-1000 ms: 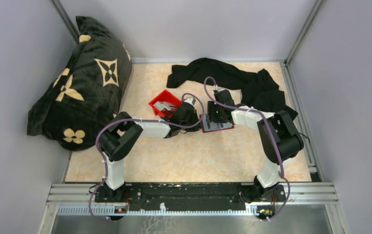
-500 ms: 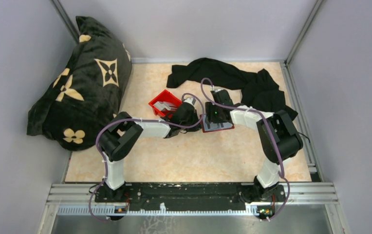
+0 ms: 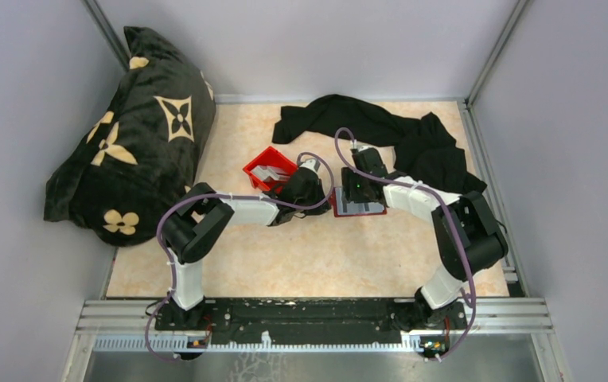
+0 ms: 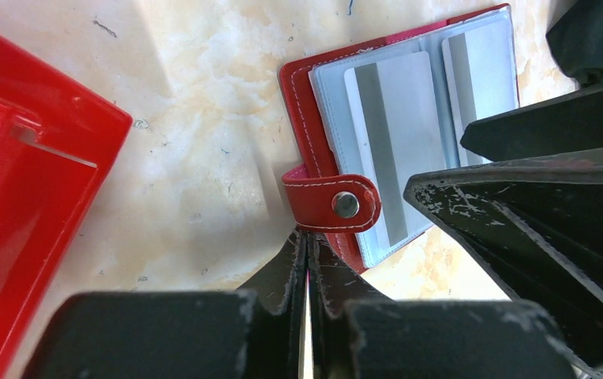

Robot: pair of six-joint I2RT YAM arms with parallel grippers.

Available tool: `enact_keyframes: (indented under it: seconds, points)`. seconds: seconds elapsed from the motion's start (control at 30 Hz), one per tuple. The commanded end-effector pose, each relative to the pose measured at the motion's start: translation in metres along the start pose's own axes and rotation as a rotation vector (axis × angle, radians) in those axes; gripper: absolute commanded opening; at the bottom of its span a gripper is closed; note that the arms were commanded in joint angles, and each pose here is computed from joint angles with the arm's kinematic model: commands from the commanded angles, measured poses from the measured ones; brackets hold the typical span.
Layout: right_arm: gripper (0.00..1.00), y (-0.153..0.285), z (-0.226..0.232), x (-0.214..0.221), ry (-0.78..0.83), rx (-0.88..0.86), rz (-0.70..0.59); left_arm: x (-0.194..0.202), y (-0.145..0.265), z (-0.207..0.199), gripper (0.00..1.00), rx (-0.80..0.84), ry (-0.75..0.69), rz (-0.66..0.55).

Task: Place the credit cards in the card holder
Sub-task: Insert the credit card into the card holder.

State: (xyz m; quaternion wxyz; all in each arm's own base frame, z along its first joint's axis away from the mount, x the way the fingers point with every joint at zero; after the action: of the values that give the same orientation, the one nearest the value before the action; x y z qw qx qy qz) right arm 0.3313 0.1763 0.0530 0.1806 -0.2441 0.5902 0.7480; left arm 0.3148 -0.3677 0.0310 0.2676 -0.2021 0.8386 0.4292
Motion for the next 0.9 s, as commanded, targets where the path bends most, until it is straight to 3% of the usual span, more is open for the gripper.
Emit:
enact_keyframes:
  seconds: [0.0, 0.13, 0.37, 0.57, 0.87]
  points:
    - [0.56, 0.013, 0.01, -0.021, -0.008, -0.034, -0.086, 0.028, 0.001, 0.027, 0.06, -0.092, -0.018, 0.079]
    - [0.51, 0.012, 0.004, -0.024, -0.015, 0.001, -0.107, 0.027, 0.001, 0.026, 0.06, -0.092, -0.021, 0.078]
    - [0.17, 0.008, -0.007, -0.025, -0.027, 0.064, -0.132, 0.029, 0.0, 0.027, 0.06, -0.094, -0.02, 0.083]
    - [0.0, 0.006, -0.012, -0.027, -0.047, 0.083, -0.143, 0.03, 0.0, 0.028, 0.06, -0.098, -0.022, 0.086]
    - [0.0, -0.001, -0.023, -0.021, -0.059, 0.133, -0.121, 0.032, -0.001, 0.031, 0.06, -0.106, -0.023, 0.09]
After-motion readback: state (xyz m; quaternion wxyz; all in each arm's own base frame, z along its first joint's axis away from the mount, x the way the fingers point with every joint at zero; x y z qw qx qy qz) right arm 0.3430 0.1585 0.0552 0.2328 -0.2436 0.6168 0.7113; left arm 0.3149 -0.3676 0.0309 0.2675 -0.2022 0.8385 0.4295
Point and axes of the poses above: each gripper's point midway between its finger pads, its own y axis back along the fingers, its own z axis along the line the jaws close on, x = y × z, the point moved 1 cm from there along y, back along the fingers, and after that the axes turned 1 degree about -y, right-handed, at the moved point
